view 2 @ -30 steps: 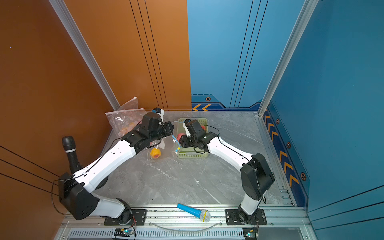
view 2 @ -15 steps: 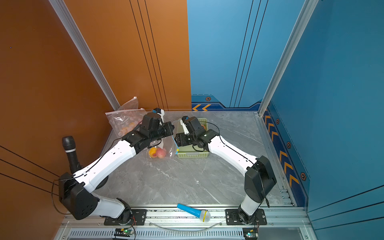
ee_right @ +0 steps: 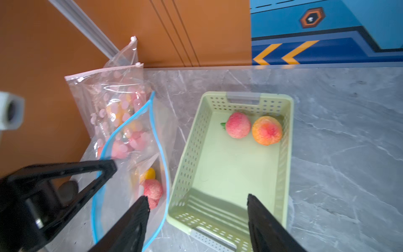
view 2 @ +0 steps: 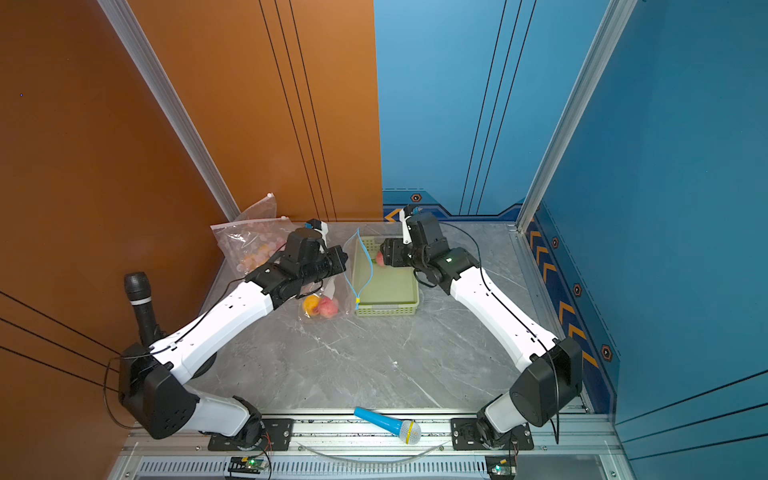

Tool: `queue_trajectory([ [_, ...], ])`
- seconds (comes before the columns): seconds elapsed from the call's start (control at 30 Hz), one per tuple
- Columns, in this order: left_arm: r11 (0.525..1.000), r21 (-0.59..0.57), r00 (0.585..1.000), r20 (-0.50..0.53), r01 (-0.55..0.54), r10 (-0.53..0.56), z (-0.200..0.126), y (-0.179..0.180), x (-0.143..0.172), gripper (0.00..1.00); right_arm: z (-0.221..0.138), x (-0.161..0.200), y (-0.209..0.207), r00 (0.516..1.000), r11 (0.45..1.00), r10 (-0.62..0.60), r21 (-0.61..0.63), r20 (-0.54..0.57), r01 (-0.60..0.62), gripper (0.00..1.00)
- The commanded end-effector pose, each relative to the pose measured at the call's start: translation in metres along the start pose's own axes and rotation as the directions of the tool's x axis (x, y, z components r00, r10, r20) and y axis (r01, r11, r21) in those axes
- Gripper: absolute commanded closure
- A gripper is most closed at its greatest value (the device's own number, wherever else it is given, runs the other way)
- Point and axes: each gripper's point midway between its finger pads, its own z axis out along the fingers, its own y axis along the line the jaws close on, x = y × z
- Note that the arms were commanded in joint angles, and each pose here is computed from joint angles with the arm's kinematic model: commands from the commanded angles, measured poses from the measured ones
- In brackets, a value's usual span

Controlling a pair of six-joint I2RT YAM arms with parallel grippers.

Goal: Place the peach in a zip-top bag and seal the zipper
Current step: Place the peach in the zipper food storage bag, then pick up the peach from the basket.

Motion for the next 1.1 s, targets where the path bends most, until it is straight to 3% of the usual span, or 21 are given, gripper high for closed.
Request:
queue_trajectory([
  [0.0,1.000,-0.001,0.999,0.048,0.010,-0.010,-0.008,0.002,-0.010,1.00,0.014,0.001,-0.027,0.999,0.995,0.006,0.095,-0.038,-0.002,0.28],
  [0.27,1.000,-0.017,0.999,0.052,0.008,-0.007,-0.011,0.008,-0.007,1.00,0.081,0.019,-0.058,0.983,0.975,-0.059,0.202,-0.173,0.095,0.29],
  [0.6,0.999,-0.010,0.998,0.045,-0.038,0.039,-0.011,-0.002,-0.009,1.00,0.145,0.027,-0.060,0.963,0.969,-0.114,0.188,-0.245,0.162,0.29],
  [0.83,1.000,-0.007,0.999,0.038,-0.010,0.010,-0.010,0.002,-0.004,1.00,0.190,0.046,-0.066,0.935,0.953,-0.175,0.187,-0.309,0.240,0.29],
  [1.07,1.000,-0.007,0.999,0.024,-0.027,0.027,-0.014,-0.004,-0.003,1.00,0.225,0.058,-0.065,0.906,0.927,-0.247,0.187,-0.344,0.324,0.21],
])
